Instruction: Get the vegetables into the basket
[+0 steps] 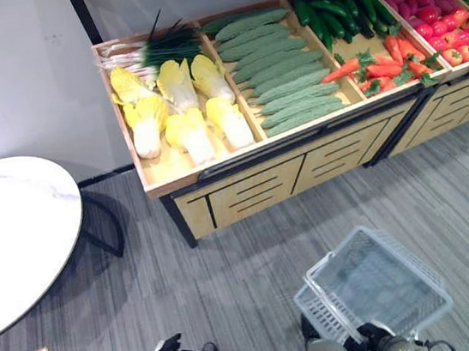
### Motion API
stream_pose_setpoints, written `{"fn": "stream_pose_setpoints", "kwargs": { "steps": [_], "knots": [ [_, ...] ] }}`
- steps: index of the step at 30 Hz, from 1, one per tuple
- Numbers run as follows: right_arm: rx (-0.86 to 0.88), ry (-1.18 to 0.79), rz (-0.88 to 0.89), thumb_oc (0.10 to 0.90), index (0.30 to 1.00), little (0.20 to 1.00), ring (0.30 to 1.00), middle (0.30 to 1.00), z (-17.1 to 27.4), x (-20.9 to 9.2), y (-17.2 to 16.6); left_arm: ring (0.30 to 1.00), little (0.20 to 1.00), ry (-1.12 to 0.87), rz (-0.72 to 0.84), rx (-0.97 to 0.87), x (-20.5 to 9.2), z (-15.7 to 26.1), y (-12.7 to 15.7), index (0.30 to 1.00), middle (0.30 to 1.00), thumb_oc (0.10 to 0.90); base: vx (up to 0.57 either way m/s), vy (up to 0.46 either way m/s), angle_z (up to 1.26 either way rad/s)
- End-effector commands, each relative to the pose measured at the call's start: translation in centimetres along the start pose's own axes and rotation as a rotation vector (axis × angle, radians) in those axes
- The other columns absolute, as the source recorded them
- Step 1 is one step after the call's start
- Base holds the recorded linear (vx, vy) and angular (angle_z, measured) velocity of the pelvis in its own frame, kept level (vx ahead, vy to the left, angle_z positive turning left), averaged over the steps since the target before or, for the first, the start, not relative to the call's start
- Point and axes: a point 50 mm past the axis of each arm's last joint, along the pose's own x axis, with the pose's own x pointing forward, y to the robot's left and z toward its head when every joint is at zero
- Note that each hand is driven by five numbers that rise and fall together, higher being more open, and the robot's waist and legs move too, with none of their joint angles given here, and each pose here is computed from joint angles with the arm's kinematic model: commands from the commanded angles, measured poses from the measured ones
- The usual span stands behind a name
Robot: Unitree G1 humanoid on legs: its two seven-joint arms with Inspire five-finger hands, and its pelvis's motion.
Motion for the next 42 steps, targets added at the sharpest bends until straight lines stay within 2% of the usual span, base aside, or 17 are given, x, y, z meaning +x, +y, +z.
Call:
{"fn": "stream_pose_setpoints", "kwargs": {
  "steps": [1,8,14,16,17,18,22,23,28,31,34,37,38,40,41,42],
  "knots": [
    [-0.011,-0.026,0.058,0.4,0.3,0.3,0.3,0.3,0.7,0.1,1.4,1.0,1.0,-0.004,0.016,0.05,0.2,0.7,0.7,1.0,1.0,0.9,0.01,-0.223,0.42],
    [-0.006,0.0,0.014,0.4,0.3,0.3,0.3,0.3,-0.1,0.0,0.4,1.0,1.0,-0.037,-0.009,0.031,0.3,1.9,-0.6,1.0,1.0,0.9,-0.01,-0.144,0.54],
    [-0.013,0.029,-0.004,0.4,0.3,0.3,0.3,0.3,-1.0,-0.1,0.1,1.0,1.0,-0.161,-0.014,-0.004,0.2,4.6,-1.0,1.0,1.0,0.9,0.0,-0.022,0.5],
    [0.001,0.035,-0.019,0.4,0.3,0.3,0.3,0.3,-1.3,-0.1,-0.1,1.0,1.0,-0.31,-0.025,-0.022,-0.4,7.7,-0.9,1.0,1.0,0.9,0.0,0.035,0.34],
    [0.001,0.035,-0.019,0.4,0.3,0.3,0.3,0.3,-1.3,-0.1,-0.1,1.0,1.0,-0.31,-0.025,-0.022,-0.4,7.7,-0.9,1.0,1.0,0.9,-0.01,0.043,0.17],
    [0.014,0.029,-0.027,0.4,0.3,0.3,0.3,0.3,-1.2,-0.1,-0.3,1.0,1.0,-0.391,-0.028,-0.028,-0.9,9.2,-0.8,1.0,1.0,0.9,-0.01,0.04,0.1],
    [0.006,-0.014,-0.032,0.4,0.3,0.3,0.3,0.3,-0.5,-0.1,-0.6,1.0,1.0,-0.666,-0.004,-0.056,-3.7,13.3,1.6,1.0,1.0,0.9,-0.01,0.058,0.06],
    [0.006,-0.026,-0.031,0.4,0.3,0.3,0.3,0.3,-0.3,-0.1,-0.7,1.0,1.0,-0.758,0.029,-0.041,-5.1,14.2,3.1,1.0,1.0,0.9,0.0,0.044,0.02],
    [-0.005,-0.044,-0.007,0.4,0.3,0.3,0.3,0.3,0.1,-0.1,-0.2,1.0,1.0,-0.925,0.119,0.005,-8.0,16.6,6.1,1.0,1.0,0.9,0.03,0.034,-0.08],
    [-0.019,-0.048,0.017,0.4,0.3,0.3,0.3,0.3,0.0,-0.1,0.2,1.0,1.0,-1.123,0.242,0.14,-12.0,19.9,8.8,1.0,1.0,0.9,0.03,0.024,-0.14],
    [-0.05,-0.061,0.039,0.4,0.3,0.3,0.3,0.3,0.3,-0.1,0.8,1.0,1.0,-1.275,0.44,0.318,-15.9,23.2,11.3,1.0,1.0,0.9,0.03,0.015,-0.14],
    [-0.096,-0.079,0.054,0.4,0.3,0.3,0.3,0.3,0.3,-0.2,1.0,1.0,1.0,-1.402,0.702,0.638,-21.1,27.0,13.9,1.0,1.0,0.9,0.04,0.009,-0.12],
    [-0.106,-0.079,0.058,0.4,0.3,0.3,0.3,0.3,0.2,-0.2,1.1,1.0,1.0,-1.422,0.744,0.673,-21.8,27.7,14.2,1.0,1.0,0.9,0.02,0.002,-0.16],
    [-0.174,-0.093,0.066,0.4,0.3,0.3,0.3,0.3,-0.4,-0.4,1.1,1.0,1.0,-1.415,0.982,1.023,-25.4,30.5,15.7,1.0,1.0,0.9,0.03,-0.001,-0.12],
    [-0.166,-0.095,0.068,0.4,0.3,0.3,0.3,0.3,-0.3,-0.4,1.3,1.0,1.0,-1.421,0.983,1.03,-25.4,30.8,15.5,1.0,1.0,0.9,0.02,-0.003,-0.15],
    [-0.19,-0.095,0.072,0.4,0.3,0.3,0.3,0.3,-0.5,-0.5,1.3,1.0,1.0,-1.404,1.028,1.111,-26.1,31.4,15.8,1.0,1.0,0.9,-0.01,0.0,-0.2]
  ]
}}
